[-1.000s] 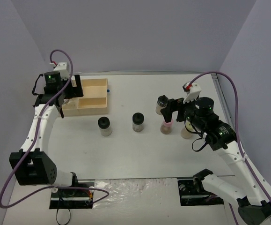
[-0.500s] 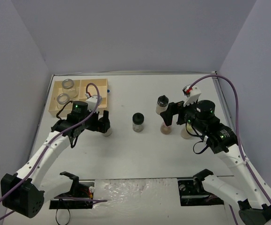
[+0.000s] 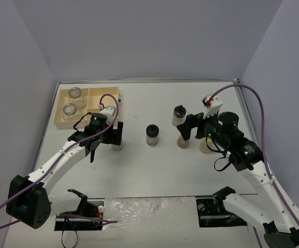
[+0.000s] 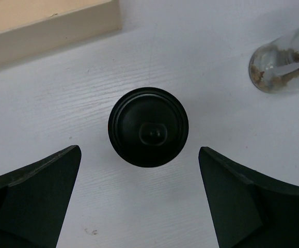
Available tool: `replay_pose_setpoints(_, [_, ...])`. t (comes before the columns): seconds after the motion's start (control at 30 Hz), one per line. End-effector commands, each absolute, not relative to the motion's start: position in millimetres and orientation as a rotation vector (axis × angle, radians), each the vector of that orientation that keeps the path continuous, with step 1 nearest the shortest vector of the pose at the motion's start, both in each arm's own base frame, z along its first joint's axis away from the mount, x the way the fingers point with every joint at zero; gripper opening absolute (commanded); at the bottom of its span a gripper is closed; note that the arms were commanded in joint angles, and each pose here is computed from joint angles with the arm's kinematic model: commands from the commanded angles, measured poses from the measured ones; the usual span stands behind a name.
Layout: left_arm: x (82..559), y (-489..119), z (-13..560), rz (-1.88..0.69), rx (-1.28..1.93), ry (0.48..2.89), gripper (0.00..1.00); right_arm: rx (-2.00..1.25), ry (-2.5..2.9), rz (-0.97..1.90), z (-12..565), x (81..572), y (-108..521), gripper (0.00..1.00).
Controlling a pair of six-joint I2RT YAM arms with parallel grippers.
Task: Organize the condiment bottles
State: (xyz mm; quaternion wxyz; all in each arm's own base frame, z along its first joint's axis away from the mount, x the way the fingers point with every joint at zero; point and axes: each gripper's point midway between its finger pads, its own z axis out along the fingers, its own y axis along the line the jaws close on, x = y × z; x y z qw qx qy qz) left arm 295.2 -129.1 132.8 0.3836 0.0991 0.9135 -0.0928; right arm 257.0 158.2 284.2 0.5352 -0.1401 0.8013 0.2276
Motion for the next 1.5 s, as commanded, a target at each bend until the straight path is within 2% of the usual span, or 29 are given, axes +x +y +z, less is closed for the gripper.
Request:
replay_pose_setpoints(0.0, [326, -138, 153, -0.240, 0.184, 2.234, 0.93, -0.335, 1.823, 0.568, 307, 264, 163, 1.00])
replay_pose_setpoints(0.27, [332, -148, 143, -0.273, 0.215, 2.261, 0.81, -0.333, 1.824, 0.566, 307, 265, 163, 1.00])
replay_pose_setpoints(0.43, [334, -151, 144, -0.285, 0.220, 2.253, 0.63, -0.337, 1.841, 0.560, 303, 269, 165, 1.00])
replay_pose_setpoints(0.53, [336, -151, 151, -0.291, 0.220, 2.234, 0.41, -0.342, 1.847, 0.555, 301, 271, 166, 1.00])
replay_pose_setpoints(0.63, [337, -152, 166, -0.297, 0.218, 2.212, 0.13, -0.346, 1.852, 0.549, 300, 273, 166, 1.00])
replay_pose_setpoints(0.7, [336, -151, 181, -0.295, 0.219, 2.206, 0.01, -0.345, 1.855, 0.545, 300, 274, 166, 1.00])
replay_pose_setpoints(0.93, [368, -131, 276, -0.187, 0.136, 2.115, 0.00, -0.339, 1.854, 0.520, 302, 280, 164, 1.00])
replay_pose_setpoints(1.17, [456, -83, 319, -0.113, -0.033, 2.067, 0.00, -0.337, 1.864, 0.504, 300, 287, 165, 1.00])
replay_pose_setpoints(1.47, [545, -40, 279, -0.021, -0.134, 2.131, 0.00, -0.325, 1.879, 0.481, 296, 292, 164, 1.00])
